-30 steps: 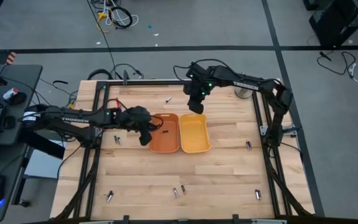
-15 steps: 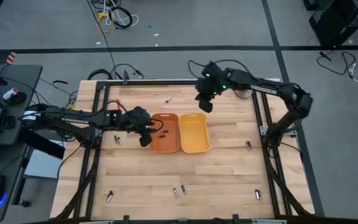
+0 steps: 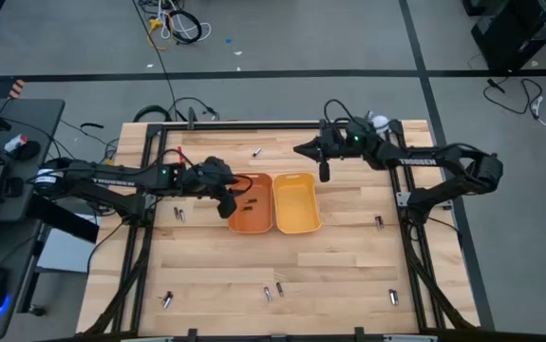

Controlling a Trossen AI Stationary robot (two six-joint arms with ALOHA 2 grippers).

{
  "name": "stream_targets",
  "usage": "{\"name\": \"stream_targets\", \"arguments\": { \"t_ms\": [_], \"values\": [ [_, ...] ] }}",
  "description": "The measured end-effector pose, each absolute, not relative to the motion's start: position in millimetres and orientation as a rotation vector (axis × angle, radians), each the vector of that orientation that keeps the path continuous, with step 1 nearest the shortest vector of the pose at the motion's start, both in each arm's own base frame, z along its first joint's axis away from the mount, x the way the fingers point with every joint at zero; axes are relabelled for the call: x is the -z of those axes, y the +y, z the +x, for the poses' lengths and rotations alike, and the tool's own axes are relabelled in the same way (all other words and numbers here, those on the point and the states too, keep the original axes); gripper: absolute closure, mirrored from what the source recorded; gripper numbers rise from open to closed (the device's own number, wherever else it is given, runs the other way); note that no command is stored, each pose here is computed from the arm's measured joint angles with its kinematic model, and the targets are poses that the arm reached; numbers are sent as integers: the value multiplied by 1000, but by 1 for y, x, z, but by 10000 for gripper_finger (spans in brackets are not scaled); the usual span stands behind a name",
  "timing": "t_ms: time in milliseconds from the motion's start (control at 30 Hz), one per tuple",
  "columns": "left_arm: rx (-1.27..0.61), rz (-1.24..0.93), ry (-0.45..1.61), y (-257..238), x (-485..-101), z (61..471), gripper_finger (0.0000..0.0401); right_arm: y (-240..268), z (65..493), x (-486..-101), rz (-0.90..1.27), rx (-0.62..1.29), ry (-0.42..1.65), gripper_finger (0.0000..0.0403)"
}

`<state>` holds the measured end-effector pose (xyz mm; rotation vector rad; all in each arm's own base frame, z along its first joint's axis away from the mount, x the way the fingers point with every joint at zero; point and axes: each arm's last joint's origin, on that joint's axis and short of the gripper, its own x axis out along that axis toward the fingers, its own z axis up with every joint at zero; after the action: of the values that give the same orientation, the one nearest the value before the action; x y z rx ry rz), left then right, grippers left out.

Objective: Sort batteries
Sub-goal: Put the black battery into the orange bin

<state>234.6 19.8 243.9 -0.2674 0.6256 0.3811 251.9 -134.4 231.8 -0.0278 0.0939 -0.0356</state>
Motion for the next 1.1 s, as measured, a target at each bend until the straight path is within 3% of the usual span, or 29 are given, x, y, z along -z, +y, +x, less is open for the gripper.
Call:
{"name": "stream_targets", "arguments": {
  "t_ms": [100,300,467,700,1100],
  "values": [
    [-449,-397,726,19,-238,226,229,-131,253,-232,-54,21,84,396],
    [-779,-705,1053,16,-223,188,229,-130,254,-232,47,22,84,399],
    [-973,-784,1194,14,-217,168,229,-131,253,-230,65,29,101,397],
    [-1130,-791,1247,14,-197,151,229,-130,252,-220,107,28,191,396],
    [-1157,-887,1223,13,-195,153,229,-129,251,-213,109,24,258,398]
  ]
}}
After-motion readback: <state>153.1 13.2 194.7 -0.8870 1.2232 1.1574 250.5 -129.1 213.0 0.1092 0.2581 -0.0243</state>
